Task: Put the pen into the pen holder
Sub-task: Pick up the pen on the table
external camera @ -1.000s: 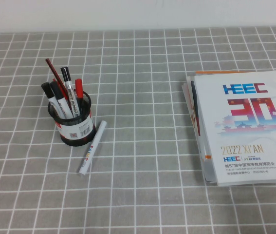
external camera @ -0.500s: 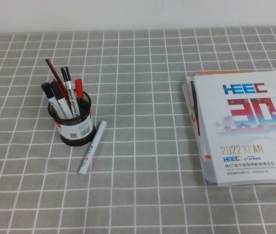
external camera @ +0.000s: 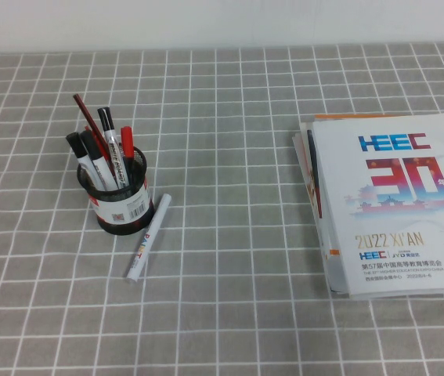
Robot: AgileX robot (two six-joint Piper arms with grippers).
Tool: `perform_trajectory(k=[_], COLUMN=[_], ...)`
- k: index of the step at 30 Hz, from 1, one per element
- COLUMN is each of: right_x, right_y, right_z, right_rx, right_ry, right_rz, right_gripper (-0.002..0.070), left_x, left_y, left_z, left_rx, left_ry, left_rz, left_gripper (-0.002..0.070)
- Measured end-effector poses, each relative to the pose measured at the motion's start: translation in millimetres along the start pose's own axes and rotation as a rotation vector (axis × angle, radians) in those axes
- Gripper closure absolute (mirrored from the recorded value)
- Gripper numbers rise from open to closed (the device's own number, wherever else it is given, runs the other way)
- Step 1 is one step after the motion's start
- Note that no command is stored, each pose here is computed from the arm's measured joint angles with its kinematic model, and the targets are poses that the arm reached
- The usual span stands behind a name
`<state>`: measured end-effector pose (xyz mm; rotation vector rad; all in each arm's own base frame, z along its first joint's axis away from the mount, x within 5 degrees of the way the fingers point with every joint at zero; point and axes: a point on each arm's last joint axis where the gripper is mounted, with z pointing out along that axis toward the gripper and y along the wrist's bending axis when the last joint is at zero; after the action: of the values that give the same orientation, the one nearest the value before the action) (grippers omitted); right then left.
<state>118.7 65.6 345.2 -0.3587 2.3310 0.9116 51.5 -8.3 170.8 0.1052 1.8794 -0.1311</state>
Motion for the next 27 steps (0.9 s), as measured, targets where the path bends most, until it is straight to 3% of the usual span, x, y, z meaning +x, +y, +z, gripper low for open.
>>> perform_trajectory(k=[6, 11, 20, 27], right_x=[-29.5, -50.8, -78.2, -108.2], right_y=[4.6, 15.4, 62.6, 99.4], right_z=[9.0, 40.2, 155.5, 244.2], right_rx=[0.01, 0.085, 0.325, 0.315], right_ry=[0.088, 0.236, 0.527, 0.498], right_rz=[-0.033, -0.075, -0.298, -0.391], right_gripper=[0.069, 0.069, 0.069, 0.069], left_x=[0.0, 0.0, 0.0, 0.0], left_y=[0.0, 0.0, 0.0, 0.0], left_z=[0.0, 0.0, 0.0, 0.0], left_rx=[0.0, 0.0, 0.0, 0.0], left_ry=[0.0, 0.0, 0.0, 0.0], left_rz=[0.0, 0.0, 0.0, 0.0], left_gripper=[0.0678, 0.0678, 0.0678, 0.0678])
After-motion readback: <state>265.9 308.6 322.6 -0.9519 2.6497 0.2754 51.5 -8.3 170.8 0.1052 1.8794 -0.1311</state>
